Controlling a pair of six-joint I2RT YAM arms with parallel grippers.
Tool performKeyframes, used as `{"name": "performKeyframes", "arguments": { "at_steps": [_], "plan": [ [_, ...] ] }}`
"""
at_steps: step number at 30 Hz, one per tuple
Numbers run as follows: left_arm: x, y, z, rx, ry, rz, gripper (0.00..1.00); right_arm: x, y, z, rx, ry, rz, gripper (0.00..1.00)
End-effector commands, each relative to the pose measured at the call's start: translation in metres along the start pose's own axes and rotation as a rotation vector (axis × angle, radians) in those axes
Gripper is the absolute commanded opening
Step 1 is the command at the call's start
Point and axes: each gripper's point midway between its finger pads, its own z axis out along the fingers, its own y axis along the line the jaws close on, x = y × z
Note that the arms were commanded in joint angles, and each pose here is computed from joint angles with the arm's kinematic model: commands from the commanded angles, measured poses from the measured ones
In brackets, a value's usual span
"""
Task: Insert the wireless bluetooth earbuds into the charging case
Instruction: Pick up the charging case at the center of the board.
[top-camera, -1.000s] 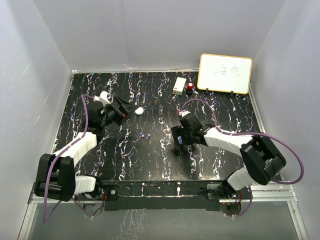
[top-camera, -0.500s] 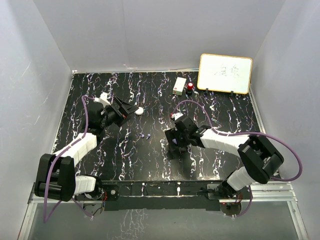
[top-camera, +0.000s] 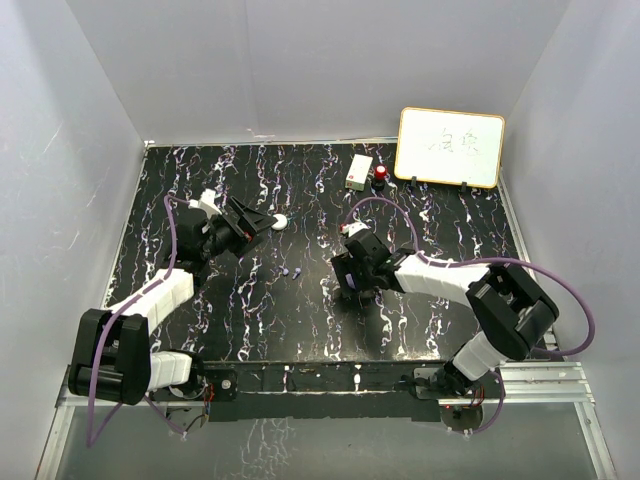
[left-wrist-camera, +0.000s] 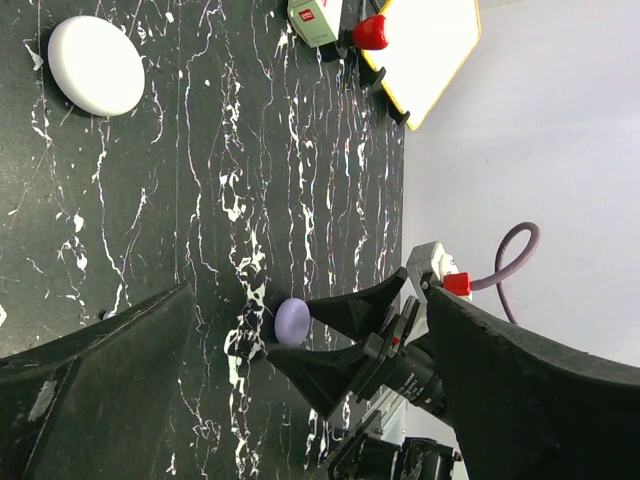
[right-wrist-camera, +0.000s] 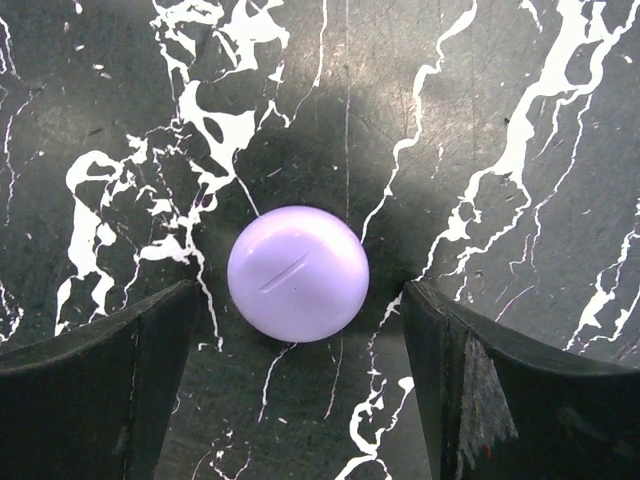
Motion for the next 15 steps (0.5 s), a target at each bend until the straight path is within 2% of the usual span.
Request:
{"name": "performKeyframes", "arguments": {
  "at_steps": [1, 7, 15],
  "plan": [
    [0.000, -0.017, -0.007, 0.053, -0.001, 0.013, 0.98, -0.021, -0.002, 0.004, 0.031, -0.055, -0.012, 0.78],
    [0.001, -0.021, -0.008, 0.066, 0.004, 0.008, 0.98, -0.018, -0.003, 0.008, 0.033, -0.045, -0.028, 0.63],
    [0.005, -0.027, -0.008, 0.099, 0.038, -0.027, 0.99, -0.015, -0.005, 0.008, 0.037, -0.038, -0.050, 0.50]
  ]
}}
